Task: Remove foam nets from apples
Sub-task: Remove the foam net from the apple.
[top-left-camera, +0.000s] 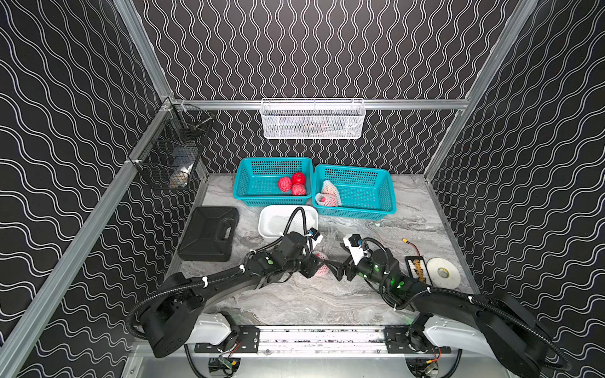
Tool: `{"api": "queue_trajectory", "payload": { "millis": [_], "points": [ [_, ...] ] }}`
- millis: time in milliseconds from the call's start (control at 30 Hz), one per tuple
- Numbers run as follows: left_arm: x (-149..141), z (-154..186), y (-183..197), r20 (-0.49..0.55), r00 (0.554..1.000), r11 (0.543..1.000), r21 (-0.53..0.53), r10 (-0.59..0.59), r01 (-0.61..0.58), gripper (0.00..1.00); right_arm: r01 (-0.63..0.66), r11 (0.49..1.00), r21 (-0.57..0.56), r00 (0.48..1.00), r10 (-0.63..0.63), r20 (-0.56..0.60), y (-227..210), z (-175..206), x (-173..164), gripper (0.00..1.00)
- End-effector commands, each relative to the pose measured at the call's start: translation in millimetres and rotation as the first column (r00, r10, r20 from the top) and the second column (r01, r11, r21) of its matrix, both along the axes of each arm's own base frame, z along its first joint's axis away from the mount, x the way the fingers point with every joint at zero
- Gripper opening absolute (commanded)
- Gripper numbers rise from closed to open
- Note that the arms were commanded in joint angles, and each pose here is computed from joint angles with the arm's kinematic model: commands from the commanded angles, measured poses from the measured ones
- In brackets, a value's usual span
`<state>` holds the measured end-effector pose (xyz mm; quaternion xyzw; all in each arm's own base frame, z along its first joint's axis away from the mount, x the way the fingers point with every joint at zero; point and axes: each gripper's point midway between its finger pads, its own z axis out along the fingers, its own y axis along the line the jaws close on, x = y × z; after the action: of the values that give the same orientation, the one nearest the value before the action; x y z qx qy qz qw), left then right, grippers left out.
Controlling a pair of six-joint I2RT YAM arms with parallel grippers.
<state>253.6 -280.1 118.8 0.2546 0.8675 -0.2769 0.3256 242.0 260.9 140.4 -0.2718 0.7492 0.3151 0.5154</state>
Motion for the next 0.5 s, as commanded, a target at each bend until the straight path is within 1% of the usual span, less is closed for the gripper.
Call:
{"api": "queue_trajectory", "payload": {
  "millis": [0,100,133,200,233,267,300,367,467],
  "points": [
    [5.4,17.1,-3.5,0.045,0.999,1.000,-0.028,0.004,-0.003,0.54,0.014,1.000,0.028,0.999,-0.015,0.032,0.1,10.9,3.5,1.00],
    [7.6,27.1,-3.3,0.062,0.998,1.000,-0.031,0.008,-0.006,0.56,0.029,0.999,0.028,0.999,-0.030,0.031,-2.1,10.5,4.6,1.00],
    [8.5,30.5,-2.6,0.065,0.998,0.999,-0.032,0.015,-0.013,0.60,0.035,0.999,0.026,0.999,-0.036,0.033,-3.2,10.2,5.3,1.00],
    [9.1,36.3,0.5,0.070,0.997,0.999,-0.039,0.037,-0.034,0.71,0.044,0.999,0.027,0.998,-0.045,0.037,-4.8,10.8,5.7,1.00],
    [9.5,39.7,3.1,0.074,0.996,0.998,-0.042,0.053,-0.050,0.79,0.048,0.998,0.030,0.998,-0.050,0.040,-5.8,11.9,5.9,1.00],
    [9.5,42.0,6.3,0.081,0.995,0.997,-0.044,0.066,-0.063,0.92,0.053,0.998,0.034,0.998,-0.054,0.045,-6.9,13.2,5.8,1.00],
    [9.0,41.4,8.9,0.084,0.994,0.997,-0.043,0.075,-0.072,0.99,0.061,0.998,0.035,0.997,-0.063,0.048,-8.8,13.3,6.0,1.00],
    [9.6,36.9,16.5,0.084,0.991,0.994,-0.024,0.107,-0.106,0.99,0.080,0.996,0.045,0.995,-0.083,0.058,-12.6,16.1,6.9,1.00],
    [8.7,23.0,18.7,0.053,0.993,0.994,0.027,0.105,-0.106,0.99,0.096,0.994,0.052,0.993,-0.099,0.063,-16.2,16.5,6.9,1.00]
  ]
}}
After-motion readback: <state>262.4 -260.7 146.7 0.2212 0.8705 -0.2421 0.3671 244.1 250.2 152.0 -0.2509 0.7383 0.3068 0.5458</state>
